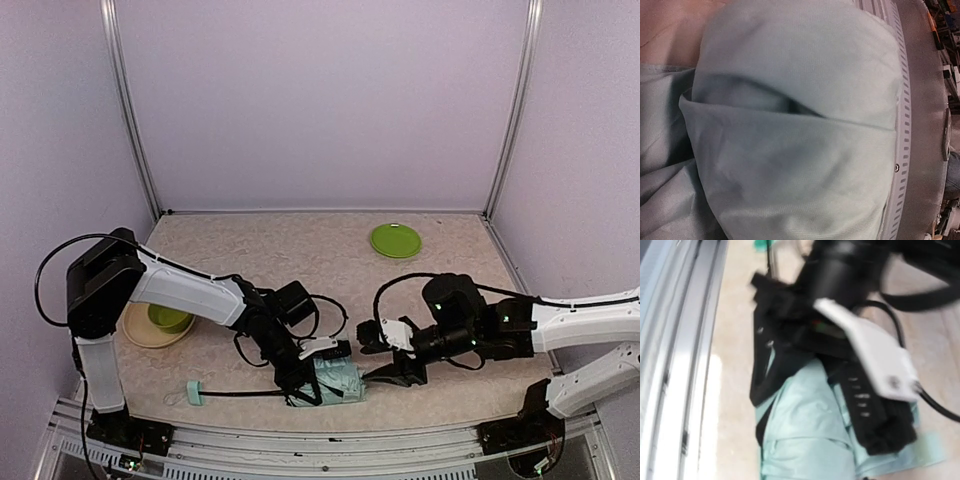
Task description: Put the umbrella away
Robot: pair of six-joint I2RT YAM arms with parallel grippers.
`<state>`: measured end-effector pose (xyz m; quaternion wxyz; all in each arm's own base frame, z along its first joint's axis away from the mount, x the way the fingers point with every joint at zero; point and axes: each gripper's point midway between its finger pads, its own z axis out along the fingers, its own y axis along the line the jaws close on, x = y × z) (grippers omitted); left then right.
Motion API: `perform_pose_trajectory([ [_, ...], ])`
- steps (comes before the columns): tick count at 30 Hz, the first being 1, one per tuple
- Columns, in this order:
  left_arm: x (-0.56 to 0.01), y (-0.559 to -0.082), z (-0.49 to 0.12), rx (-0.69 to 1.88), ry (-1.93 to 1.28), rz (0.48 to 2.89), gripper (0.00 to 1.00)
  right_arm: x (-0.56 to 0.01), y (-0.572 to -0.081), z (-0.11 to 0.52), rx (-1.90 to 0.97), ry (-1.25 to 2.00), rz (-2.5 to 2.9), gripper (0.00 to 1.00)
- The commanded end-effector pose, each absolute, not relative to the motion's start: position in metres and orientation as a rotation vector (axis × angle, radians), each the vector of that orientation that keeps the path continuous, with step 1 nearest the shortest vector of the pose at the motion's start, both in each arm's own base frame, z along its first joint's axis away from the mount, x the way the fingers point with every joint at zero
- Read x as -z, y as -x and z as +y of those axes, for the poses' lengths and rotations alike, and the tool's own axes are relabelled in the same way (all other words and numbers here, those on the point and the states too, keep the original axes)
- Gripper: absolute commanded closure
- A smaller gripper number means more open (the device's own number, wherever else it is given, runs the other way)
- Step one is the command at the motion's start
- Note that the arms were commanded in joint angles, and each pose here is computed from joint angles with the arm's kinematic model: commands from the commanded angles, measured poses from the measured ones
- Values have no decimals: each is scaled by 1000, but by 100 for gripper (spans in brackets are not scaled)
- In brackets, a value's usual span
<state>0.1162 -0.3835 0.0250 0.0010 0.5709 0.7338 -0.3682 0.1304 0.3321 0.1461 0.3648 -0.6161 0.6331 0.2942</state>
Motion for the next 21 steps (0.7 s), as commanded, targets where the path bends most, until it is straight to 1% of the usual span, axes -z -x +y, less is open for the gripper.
perform_pose_trajectory([
  [1, 2, -93, -360, 1226, -1799, 2509, 100, -142, -129, 337, -501, 1679, 1392, 46],
  [5, 3, -94, -360, 1214, -1782, 2524, 100, -134, -118, 345, -477, 1714, 1384, 43],
  [9, 0, -99, -362, 1183, -1722, 2520, 100, -137, -120, 344, -587, 1580, 1503, 42],
  [12, -15, -116, -369, 1120, -1627, 2456, 100, -137, -132, 341, -704, 1438, 1639, 41],
  [14, -32, -138, -377, 1040, -1522, 2397, 100, -141, -142, 339, -756, 1361, 1695, 41],
  [16, -64, -161, -385, 1012, -1420, 2280, 100, -150, -154, 337, -804, 1291, 1724, 40],
  [19, -125, -180, -390, 1097, -1302, 2079, 100, -168, -173, 327, -876, 1194, 1733, 40],
  [21, -159, -191, -387, 1115, -1240, 1992, 100, -183, -180, 319, -924, 1150, 1687, 39],
])
